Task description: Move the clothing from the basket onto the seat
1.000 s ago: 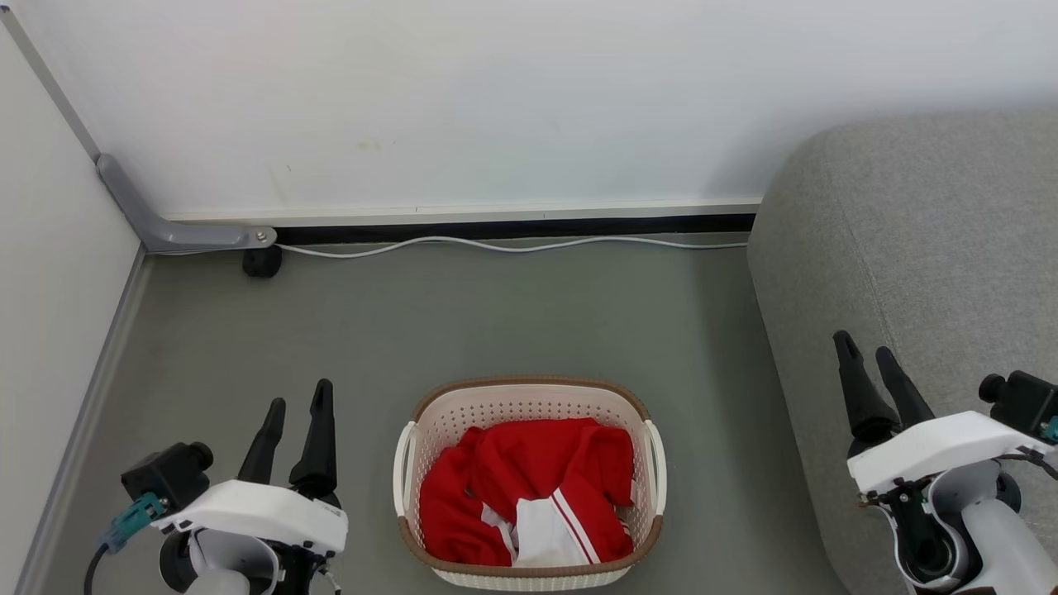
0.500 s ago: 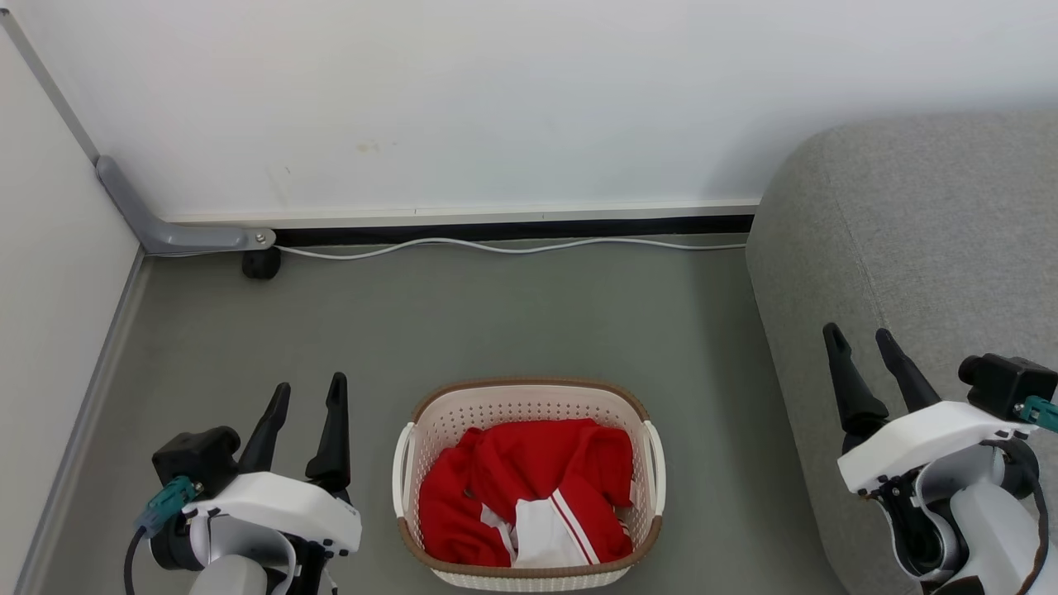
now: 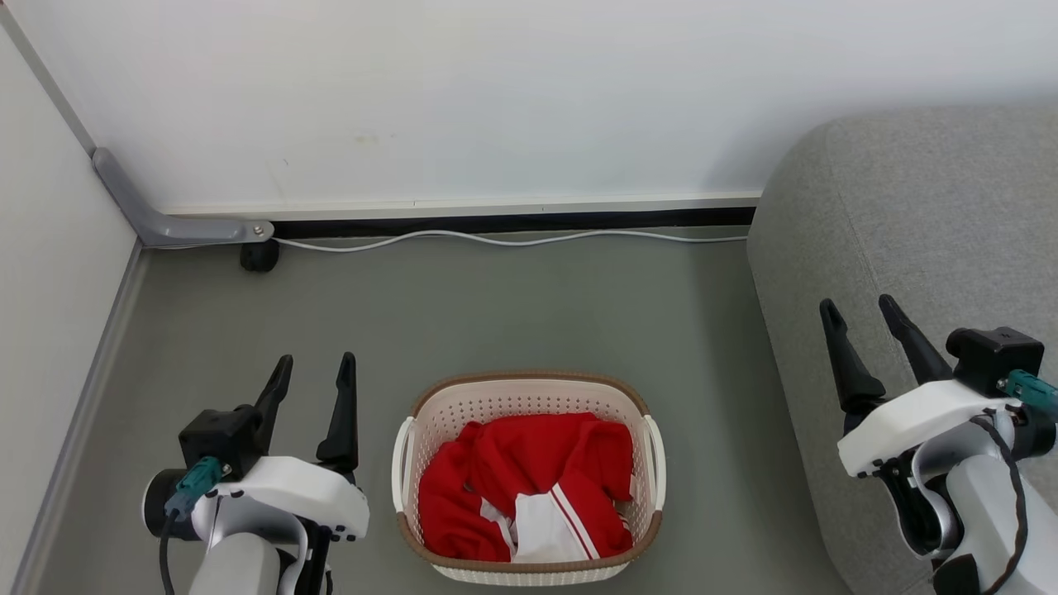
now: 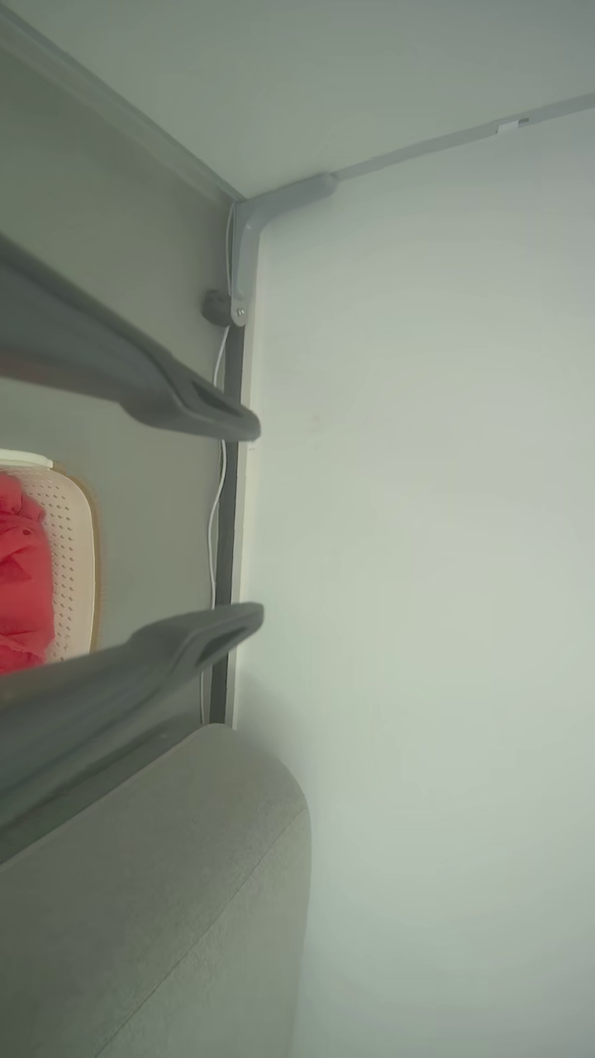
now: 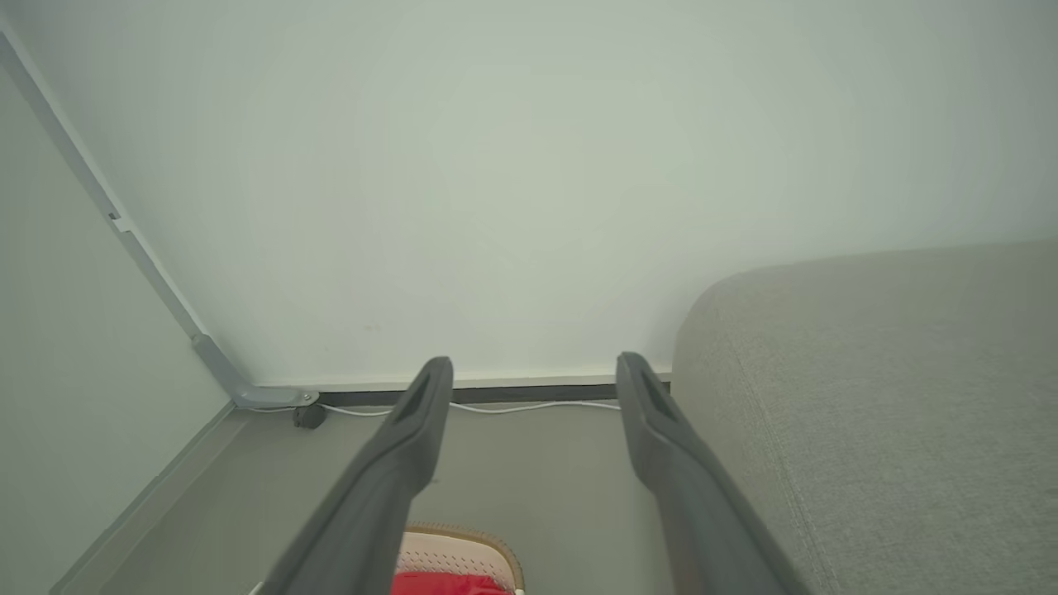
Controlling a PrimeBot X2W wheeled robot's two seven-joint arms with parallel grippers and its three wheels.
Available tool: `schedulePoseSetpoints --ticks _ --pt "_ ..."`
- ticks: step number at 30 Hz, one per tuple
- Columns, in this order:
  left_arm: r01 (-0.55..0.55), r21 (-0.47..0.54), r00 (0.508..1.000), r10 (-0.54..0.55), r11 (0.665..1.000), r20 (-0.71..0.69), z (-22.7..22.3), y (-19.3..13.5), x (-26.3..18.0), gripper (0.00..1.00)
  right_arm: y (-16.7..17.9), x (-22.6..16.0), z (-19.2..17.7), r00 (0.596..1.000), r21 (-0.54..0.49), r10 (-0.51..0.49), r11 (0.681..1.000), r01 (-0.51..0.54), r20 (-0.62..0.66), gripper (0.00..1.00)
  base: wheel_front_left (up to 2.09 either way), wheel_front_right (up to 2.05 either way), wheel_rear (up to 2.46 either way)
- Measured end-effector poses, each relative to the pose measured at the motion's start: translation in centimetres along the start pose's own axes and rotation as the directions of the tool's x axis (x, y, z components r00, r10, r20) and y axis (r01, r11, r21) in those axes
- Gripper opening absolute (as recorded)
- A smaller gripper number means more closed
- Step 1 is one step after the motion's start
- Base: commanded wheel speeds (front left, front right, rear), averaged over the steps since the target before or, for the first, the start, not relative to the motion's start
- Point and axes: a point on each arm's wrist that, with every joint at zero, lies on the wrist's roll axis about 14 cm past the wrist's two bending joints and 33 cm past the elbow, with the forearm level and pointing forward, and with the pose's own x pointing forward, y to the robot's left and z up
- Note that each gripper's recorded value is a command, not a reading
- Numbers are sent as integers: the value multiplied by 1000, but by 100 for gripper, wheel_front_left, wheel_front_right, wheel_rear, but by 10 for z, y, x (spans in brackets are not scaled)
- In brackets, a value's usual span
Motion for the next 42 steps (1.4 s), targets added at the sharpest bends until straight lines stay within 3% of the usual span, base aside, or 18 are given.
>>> schedulePoseSetpoints --ticks 17,42 --pt "28 181 999 -35 983 38 7 -7 8 100 -1 11 14 999 -195 42 980 -35 33 100 0 0 0" --pt "-8 145 999 1 989 46 8 -1 13 100 -13 14 18 998 -168 -5 986 14 56 100 0 0 0"
